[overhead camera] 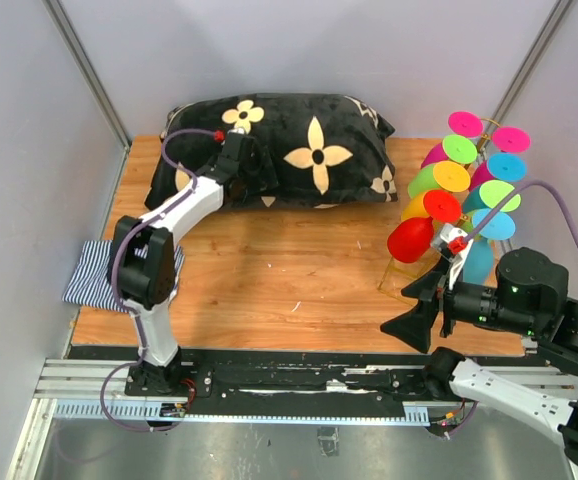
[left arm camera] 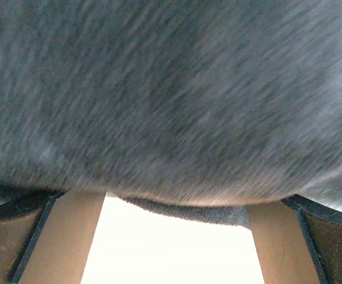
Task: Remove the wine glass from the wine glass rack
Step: Adjust the distractor at the center of the board.
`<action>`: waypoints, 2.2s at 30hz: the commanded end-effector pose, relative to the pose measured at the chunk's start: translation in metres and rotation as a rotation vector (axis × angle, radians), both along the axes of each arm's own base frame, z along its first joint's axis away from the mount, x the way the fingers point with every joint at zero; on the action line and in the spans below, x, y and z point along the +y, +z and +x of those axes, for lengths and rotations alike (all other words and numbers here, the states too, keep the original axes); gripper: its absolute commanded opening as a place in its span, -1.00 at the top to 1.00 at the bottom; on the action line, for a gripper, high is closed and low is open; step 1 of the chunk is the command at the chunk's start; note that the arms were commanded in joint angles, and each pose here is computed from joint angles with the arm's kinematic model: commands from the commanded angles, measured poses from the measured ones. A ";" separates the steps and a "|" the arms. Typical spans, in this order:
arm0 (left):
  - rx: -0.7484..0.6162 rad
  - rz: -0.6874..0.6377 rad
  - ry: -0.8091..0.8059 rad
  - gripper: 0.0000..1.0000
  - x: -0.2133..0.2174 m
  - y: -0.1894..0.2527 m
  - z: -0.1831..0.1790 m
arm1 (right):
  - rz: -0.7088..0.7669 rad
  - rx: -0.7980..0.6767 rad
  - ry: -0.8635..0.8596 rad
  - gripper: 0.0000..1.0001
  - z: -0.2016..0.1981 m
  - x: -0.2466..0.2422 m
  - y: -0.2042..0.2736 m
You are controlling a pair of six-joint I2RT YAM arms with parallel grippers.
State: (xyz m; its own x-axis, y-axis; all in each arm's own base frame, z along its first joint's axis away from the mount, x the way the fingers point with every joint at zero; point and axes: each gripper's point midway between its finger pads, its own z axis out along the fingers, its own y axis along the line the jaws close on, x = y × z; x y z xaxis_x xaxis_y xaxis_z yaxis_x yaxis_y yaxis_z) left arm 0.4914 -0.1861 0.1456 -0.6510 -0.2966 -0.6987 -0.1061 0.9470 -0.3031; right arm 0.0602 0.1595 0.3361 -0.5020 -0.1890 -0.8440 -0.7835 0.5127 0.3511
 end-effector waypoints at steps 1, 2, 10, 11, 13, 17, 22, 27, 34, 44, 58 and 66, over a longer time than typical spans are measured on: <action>-0.070 -0.112 0.040 -0.99 -0.004 0.003 -0.025 | 0.015 0.021 -0.009 -0.96 -0.007 -0.006 0.000; -0.092 -0.140 0.020 -0.99 -0.008 0.009 -0.033 | 0.006 0.037 0.009 -0.96 -0.010 -0.005 -0.003; -0.223 -0.260 -0.137 -0.99 -0.016 0.060 -0.093 | -0.130 0.153 0.045 -0.97 -0.014 -0.002 -0.045; -0.239 -0.286 -0.183 -0.99 -0.022 0.063 -0.105 | -0.143 0.147 0.032 -0.97 -0.010 -0.003 -0.048; -0.288 -0.336 -0.278 -0.99 -0.039 0.074 -0.132 | -0.140 0.118 0.005 -0.97 -0.003 -0.003 -0.046; -0.321 -0.428 -0.453 -0.99 -0.089 0.071 -0.191 | -0.076 0.030 -0.063 -0.97 0.012 -0.003 -0.028; -0.297 -0.476 -0.544 -0.99 -0.129 0.039 -0.218 | -0.021 -0.025 -0.101 -0.97 0.018 -0.006 -0.009; -0.249 -0.290 -0.444 -0.99 -0.142 0.007 -0.161 | 0.016 -0.047 -0.137 -0.97 0.018 -0.013 -0.001; -0.193 -0.214 -0.208 -0.99 -0.118 -0.034 -0.070 | 0.003 -0.027 -0.184 -0.96 0.014 -0.027 -0.005; -0.104 -0.538 -0.608 -0.99 -0.165 -0.034 -0.145 | -0.039 -0.122 -0.324 -0.97 0.025 -0.063 0.005; -0.086 -0.637 -0.710 -0.99 -0.263 -0.029 -0.240 | -0.087 -0.388 -0.524 -0.96 0.077 -0.083 0.070; 0.003 -0.579 -0.713 -0.99 -0.289 -0.053 -0.275 | -0.225 -0.468 -0.701 -0.96 0.101 -0.113 0.090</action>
